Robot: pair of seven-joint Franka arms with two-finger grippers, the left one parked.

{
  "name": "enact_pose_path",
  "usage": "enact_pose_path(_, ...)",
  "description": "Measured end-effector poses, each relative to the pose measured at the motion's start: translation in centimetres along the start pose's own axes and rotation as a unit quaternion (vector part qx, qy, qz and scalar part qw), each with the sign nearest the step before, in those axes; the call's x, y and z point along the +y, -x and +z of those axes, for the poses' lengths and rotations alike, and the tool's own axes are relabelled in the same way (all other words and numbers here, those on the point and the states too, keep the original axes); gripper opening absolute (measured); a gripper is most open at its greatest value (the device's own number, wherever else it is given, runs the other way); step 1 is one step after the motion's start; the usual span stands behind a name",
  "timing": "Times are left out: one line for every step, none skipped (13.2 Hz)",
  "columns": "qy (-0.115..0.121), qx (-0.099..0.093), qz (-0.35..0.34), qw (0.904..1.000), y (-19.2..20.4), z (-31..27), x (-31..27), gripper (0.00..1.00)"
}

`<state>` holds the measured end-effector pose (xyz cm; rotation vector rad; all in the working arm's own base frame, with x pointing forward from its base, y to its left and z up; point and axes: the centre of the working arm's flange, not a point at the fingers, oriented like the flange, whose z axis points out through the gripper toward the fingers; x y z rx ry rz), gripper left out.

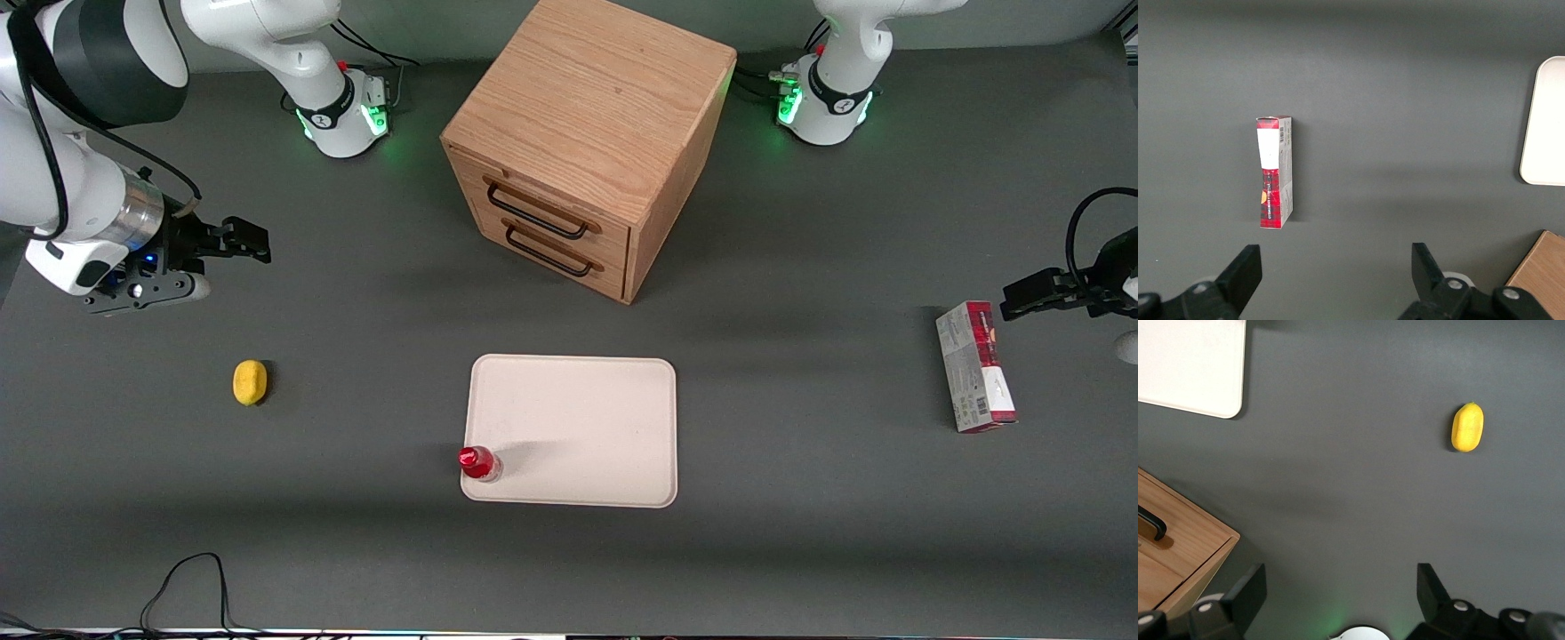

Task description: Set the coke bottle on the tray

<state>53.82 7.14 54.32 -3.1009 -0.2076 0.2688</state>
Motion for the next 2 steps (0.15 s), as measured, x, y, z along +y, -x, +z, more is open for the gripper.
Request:
enact_pose_path(0.0, 0.0, 0.001, 1.0, 0.08, -0.27, 0.1, 1.0)
enact_pose_path(0.0, 0.0, 0.002, 1.0, 0.13, -0.52, 0.19, 1.0)
